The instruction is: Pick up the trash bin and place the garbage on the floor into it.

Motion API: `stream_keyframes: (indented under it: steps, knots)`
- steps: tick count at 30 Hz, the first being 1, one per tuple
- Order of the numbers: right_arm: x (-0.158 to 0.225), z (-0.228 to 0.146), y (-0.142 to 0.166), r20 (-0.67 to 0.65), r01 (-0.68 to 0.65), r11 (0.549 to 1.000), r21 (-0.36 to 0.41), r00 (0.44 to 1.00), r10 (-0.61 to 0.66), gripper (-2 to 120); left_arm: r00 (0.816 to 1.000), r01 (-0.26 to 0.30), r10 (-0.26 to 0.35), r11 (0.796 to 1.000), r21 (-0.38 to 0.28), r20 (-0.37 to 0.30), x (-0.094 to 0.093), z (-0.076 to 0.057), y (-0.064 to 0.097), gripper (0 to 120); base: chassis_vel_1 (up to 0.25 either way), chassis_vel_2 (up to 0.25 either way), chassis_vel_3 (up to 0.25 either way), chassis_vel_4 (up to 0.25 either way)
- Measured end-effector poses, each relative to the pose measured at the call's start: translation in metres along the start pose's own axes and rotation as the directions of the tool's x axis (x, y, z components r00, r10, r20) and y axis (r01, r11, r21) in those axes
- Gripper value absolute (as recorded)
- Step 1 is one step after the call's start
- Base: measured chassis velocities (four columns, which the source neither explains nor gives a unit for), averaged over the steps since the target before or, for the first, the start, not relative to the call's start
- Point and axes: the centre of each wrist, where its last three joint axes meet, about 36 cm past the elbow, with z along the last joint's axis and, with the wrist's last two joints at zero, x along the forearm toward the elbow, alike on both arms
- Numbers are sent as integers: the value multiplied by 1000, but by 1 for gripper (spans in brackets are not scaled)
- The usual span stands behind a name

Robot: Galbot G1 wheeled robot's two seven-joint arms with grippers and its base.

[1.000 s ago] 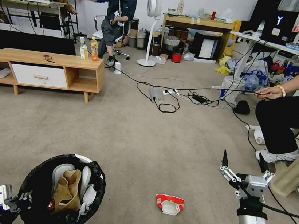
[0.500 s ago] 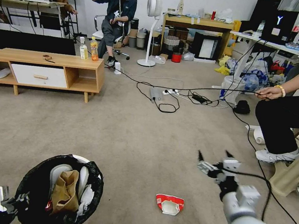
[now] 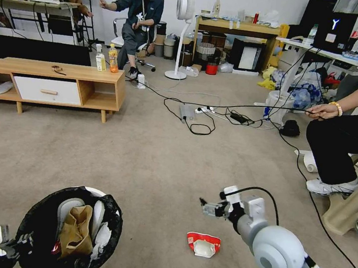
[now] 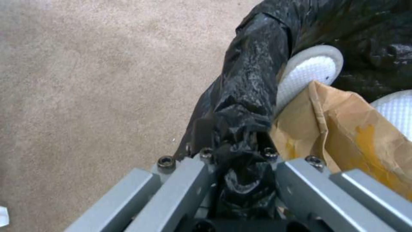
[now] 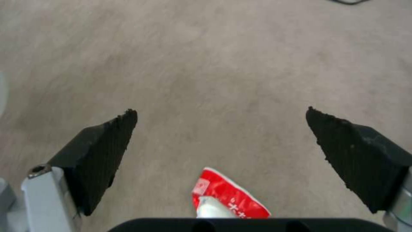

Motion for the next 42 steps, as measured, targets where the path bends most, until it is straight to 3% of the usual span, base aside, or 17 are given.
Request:
stream_keyframes:
  steps: [2,5,6,18,31,42]
  knots:
    - [-10,9,-18,-58,53,994,100,997,-47,100,1000,-4,4,1000,-1,-3,-2,1,0,2,0,0,0,0]
    - [-12,14,-24,-83,75,988,132,994,-65,100,1000,-5,5,1000,-2,-5,-3,1,0,2,0,0,0,0]
    - [-15,23,-34,-132,127,976,177,986,-104,100,1000,-8,8,1000,-5,-9,-5,2,0,2,0,0,0,0]
    - [-41,88,-70,-221,140,933,332,973,-68,100,1000,-15,15,1000,-3,-20,-13,5,2,2,0,0,0,0]
    - [-74,139,-75,-230,110,933,343,973,-30,100,999,-10,10,1000,2,-36,-23,11,5,2,0,0,0,0]
    - [-102,158,-64,-243,113,939,324,969,-33,100,999,-7,8,1000,8,-48,-33,14,8,2,0,0,0,0]
